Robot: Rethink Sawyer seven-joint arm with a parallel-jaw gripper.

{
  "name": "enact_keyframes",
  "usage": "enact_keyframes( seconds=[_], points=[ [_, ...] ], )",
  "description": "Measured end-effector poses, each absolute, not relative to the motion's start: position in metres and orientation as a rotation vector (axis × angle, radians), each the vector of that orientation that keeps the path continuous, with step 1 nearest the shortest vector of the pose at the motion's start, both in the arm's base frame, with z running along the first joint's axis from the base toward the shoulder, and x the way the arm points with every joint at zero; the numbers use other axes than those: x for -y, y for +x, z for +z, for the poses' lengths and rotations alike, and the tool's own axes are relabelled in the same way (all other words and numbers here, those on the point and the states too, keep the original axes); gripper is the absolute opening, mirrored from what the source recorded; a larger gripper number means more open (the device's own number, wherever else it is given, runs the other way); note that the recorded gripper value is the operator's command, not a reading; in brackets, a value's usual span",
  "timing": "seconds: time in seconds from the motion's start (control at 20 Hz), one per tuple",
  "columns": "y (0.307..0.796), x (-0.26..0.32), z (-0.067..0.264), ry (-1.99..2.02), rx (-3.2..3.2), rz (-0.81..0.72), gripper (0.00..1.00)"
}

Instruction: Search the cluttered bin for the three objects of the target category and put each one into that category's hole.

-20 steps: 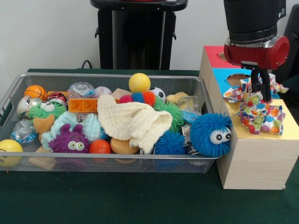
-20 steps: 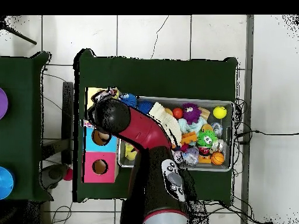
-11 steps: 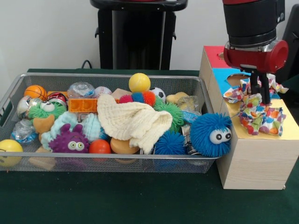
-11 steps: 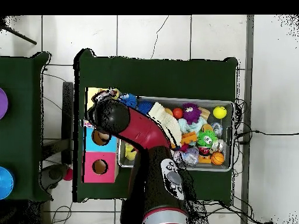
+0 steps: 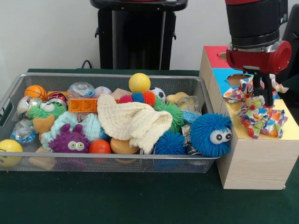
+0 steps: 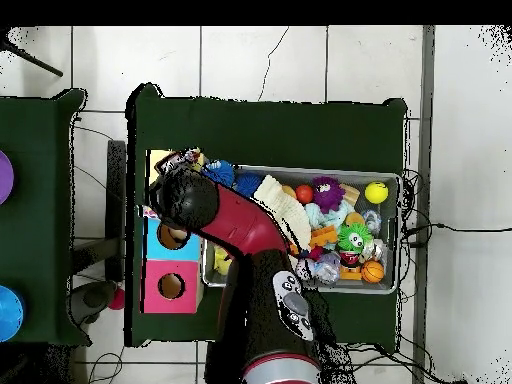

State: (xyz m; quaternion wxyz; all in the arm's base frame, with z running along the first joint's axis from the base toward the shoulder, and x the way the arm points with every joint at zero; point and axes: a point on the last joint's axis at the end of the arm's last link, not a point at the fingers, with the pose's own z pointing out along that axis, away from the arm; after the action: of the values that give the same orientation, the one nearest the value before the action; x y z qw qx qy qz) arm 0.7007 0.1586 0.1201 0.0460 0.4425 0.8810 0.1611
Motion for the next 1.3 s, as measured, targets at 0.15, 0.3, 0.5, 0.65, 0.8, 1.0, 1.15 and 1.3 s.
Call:
enact_keyframes(
  seconds=[0.15,0.3,0.5,0.65,0.8,1.0,1.15,1.3],
  points=[
    [0.701,-0.159,0.12,1.349,-2.684,0.491,0.0],
    [0.701,-0.159,0.119,1.349,-2.684,0.49,0.0],
    [0.692,-0.165,0.108,1.329,-2.712,0.455,0.0],
    [0.685,-0.171,0.1,1.297,-2.737,0.426,0.0],
    [0.679,-0.177,0.093,1.262,-2.76,0.397,0.0],
    [0.669,-0.184,0.081,1.203,-2.793,0.341,0.0],
    [0.669,-0.185,0.081,1.178,-2.794,0.324,0.0],
    [0.669,-0.186,0.081,1.158,-2.796,0.31,0.0]
  ],
)
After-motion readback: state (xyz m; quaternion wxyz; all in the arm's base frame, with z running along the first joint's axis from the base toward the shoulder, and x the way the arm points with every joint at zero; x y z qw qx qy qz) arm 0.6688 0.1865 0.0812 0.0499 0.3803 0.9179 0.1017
